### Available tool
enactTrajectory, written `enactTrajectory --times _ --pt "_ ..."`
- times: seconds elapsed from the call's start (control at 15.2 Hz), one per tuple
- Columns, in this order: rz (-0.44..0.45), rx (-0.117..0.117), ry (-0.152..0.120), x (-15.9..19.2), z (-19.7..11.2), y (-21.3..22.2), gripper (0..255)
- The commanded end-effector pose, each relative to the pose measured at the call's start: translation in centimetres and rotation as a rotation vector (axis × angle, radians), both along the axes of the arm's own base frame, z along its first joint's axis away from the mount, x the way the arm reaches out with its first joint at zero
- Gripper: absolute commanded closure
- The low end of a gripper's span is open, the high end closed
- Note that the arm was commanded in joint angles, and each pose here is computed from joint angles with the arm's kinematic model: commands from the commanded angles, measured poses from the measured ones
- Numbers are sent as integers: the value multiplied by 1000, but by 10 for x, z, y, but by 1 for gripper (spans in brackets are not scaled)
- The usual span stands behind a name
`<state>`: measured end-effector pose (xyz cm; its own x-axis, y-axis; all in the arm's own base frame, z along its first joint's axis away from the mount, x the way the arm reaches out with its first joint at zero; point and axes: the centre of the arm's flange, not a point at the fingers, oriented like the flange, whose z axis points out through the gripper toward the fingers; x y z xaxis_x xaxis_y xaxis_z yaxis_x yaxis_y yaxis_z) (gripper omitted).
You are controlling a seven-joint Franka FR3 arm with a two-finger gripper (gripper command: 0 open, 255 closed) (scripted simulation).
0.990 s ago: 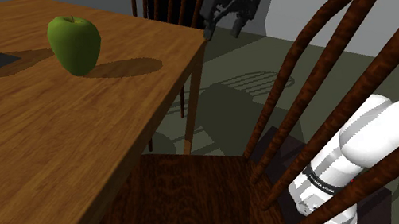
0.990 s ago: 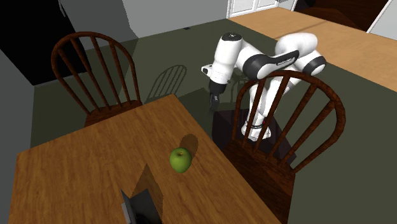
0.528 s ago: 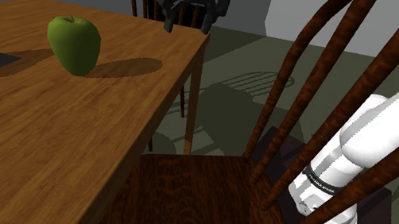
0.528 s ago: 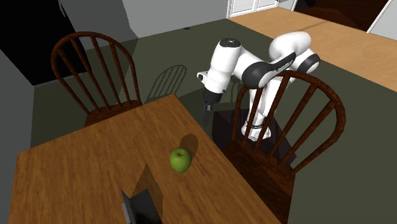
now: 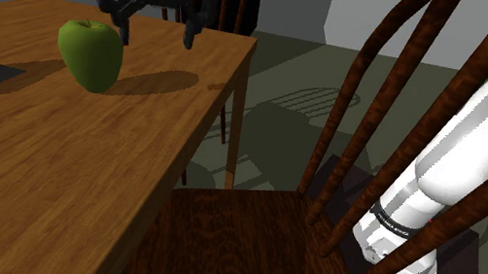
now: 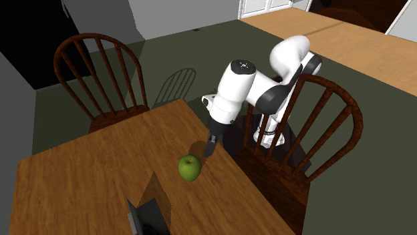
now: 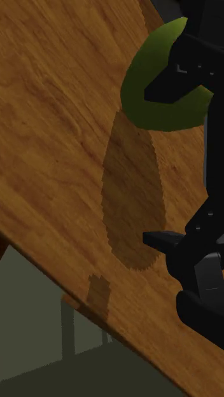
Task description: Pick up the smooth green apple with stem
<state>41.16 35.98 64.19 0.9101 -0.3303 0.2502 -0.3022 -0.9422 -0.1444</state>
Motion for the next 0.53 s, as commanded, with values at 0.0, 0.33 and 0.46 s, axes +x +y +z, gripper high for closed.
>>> enactTrajectory --times 0.0,0.33,0.46 --pt "-24 6 -11 8 2 24 0" --pt "-89 32 -47 38 13 77 0" --pt "-90 33 -48 39 8 78 0"
